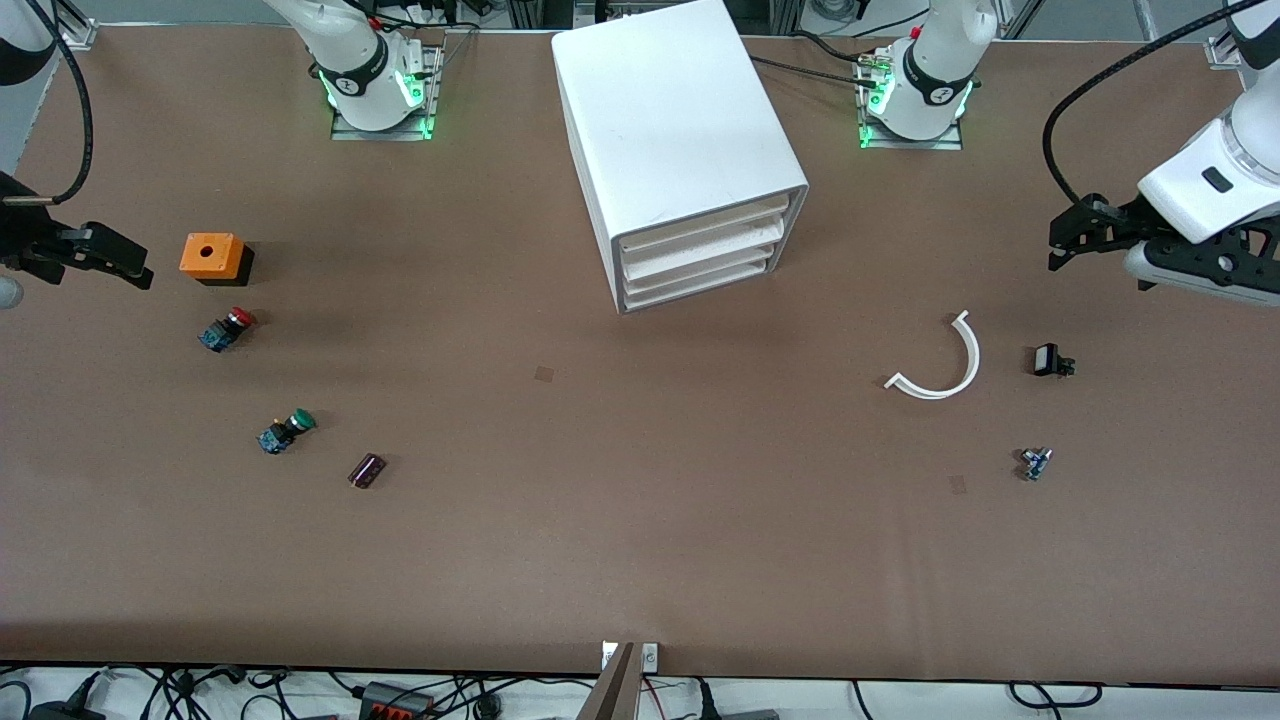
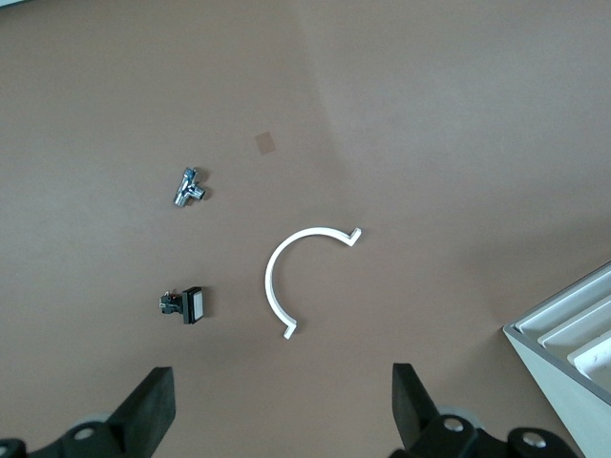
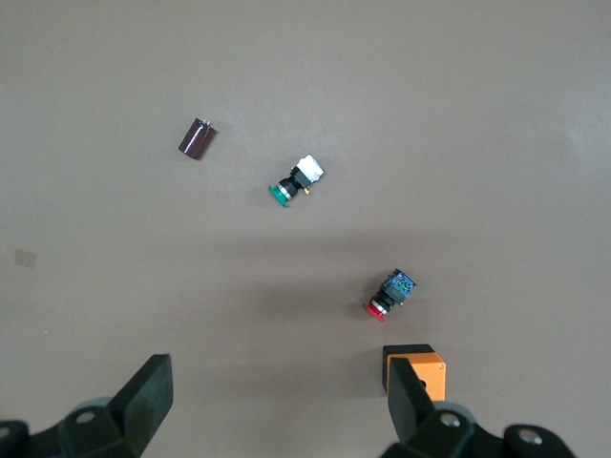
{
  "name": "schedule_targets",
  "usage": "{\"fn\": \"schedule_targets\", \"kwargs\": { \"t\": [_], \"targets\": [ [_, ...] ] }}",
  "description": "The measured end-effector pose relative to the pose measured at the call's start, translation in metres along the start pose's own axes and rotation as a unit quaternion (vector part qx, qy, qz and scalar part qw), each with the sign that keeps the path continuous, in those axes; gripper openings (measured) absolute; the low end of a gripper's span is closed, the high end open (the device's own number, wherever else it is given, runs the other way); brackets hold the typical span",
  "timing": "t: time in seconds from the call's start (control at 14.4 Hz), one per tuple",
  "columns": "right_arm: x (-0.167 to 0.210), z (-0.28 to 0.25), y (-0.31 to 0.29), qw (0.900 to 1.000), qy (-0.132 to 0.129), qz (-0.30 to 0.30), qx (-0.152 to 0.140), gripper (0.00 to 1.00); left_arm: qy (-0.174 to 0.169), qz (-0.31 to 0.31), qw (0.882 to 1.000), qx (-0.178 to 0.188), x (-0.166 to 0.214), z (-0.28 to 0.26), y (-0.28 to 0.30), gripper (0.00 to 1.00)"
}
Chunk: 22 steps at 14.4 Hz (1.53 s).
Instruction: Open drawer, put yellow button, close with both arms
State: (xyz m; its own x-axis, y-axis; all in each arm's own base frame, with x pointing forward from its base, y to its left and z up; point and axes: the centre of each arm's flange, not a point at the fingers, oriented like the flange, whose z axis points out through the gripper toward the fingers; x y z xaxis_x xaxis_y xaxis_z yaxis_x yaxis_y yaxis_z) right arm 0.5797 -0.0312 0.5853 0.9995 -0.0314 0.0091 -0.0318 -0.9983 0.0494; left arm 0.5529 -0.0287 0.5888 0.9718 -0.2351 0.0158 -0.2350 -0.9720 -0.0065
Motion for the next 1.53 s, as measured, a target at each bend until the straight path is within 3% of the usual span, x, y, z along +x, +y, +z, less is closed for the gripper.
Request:
{"fn": "schedule_targets", "kwargs": {
  "t": [1.25, 1.53],
  "targets": [
    [-0.0020, -0.0001, -0.0037, 1.000, -0.006, -0.008, 0.001, 1.00, -0.004, 0.000, 1.000, -0.001, -0.0035, -0.0008, 0.0010, 1.00],
    [-0.0046, 0.0028, -0.0023, 1.000, -0.018, -0.015, 0.001, 1.00, -0.008, -0.006, 1.000, -0.002, -0.0042, -0.0001, 0.0015, 1.00]
  ]
}}
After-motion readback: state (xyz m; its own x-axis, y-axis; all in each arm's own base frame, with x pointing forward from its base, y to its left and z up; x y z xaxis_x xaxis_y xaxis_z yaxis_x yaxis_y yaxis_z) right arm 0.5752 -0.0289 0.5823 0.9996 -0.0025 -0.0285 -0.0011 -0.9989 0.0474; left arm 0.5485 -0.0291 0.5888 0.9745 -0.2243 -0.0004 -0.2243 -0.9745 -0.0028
